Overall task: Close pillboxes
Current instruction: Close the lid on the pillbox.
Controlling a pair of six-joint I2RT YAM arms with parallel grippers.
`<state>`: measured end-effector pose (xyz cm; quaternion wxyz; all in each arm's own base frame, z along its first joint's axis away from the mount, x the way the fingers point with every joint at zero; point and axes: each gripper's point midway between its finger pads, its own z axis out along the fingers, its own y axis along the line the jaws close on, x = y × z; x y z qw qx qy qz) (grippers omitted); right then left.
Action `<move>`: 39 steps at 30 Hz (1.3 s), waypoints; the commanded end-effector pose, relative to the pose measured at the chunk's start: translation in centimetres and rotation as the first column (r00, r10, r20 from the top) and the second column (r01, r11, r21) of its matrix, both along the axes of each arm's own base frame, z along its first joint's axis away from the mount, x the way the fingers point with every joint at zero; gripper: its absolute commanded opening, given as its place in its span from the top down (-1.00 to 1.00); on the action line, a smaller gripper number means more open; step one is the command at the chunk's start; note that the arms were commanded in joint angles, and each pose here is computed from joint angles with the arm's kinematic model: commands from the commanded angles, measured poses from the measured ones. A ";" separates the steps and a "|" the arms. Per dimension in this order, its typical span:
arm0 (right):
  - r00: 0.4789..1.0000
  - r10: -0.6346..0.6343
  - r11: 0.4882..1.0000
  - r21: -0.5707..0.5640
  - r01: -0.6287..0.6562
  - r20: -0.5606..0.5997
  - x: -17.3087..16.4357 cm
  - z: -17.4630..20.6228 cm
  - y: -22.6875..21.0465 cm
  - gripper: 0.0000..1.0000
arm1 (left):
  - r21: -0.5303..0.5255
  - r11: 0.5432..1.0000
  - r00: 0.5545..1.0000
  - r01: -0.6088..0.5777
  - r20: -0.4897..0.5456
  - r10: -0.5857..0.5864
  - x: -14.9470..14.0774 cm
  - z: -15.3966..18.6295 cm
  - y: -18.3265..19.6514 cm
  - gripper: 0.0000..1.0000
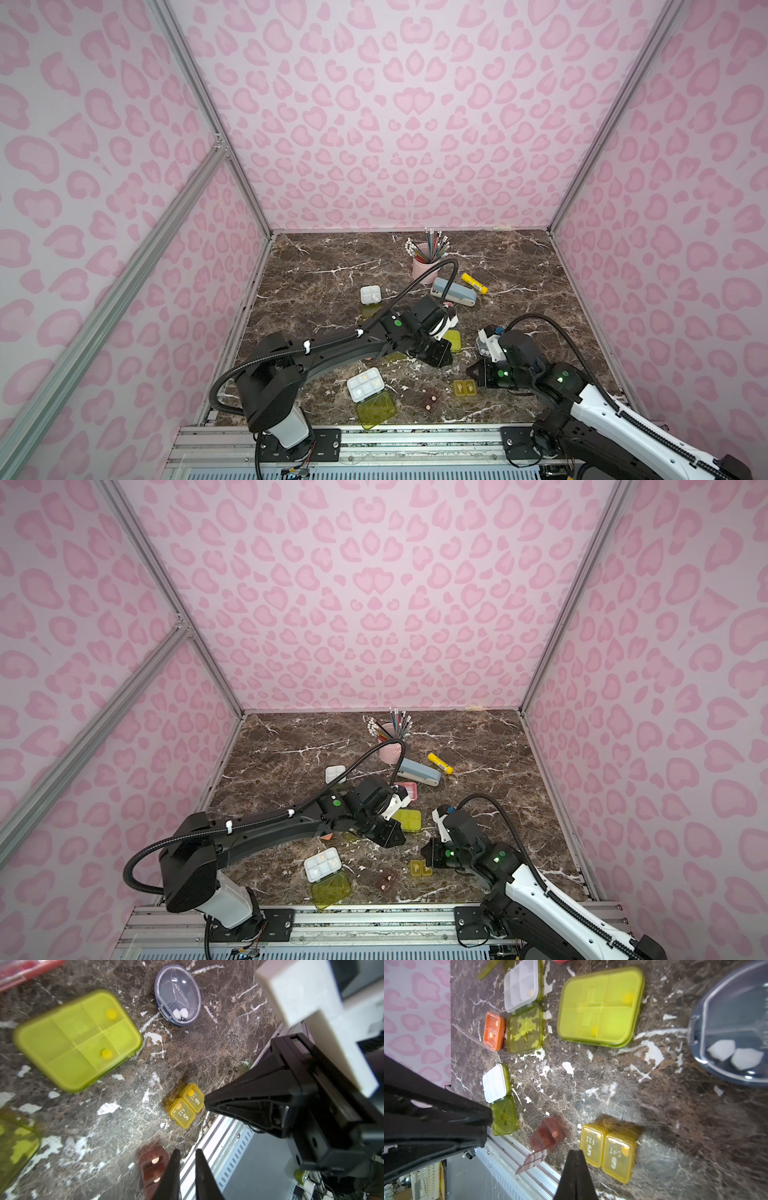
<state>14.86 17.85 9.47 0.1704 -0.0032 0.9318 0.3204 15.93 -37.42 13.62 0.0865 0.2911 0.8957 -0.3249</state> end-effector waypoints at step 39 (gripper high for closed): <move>0.958 0.264 0.964 0.062 -0.258 -0.111 -7.4 0.7 5.7 -0.26 | -0.018 0.953 0.933 -0.304 -0.206 0.294 -1.8 -6.7 7.7 -0.32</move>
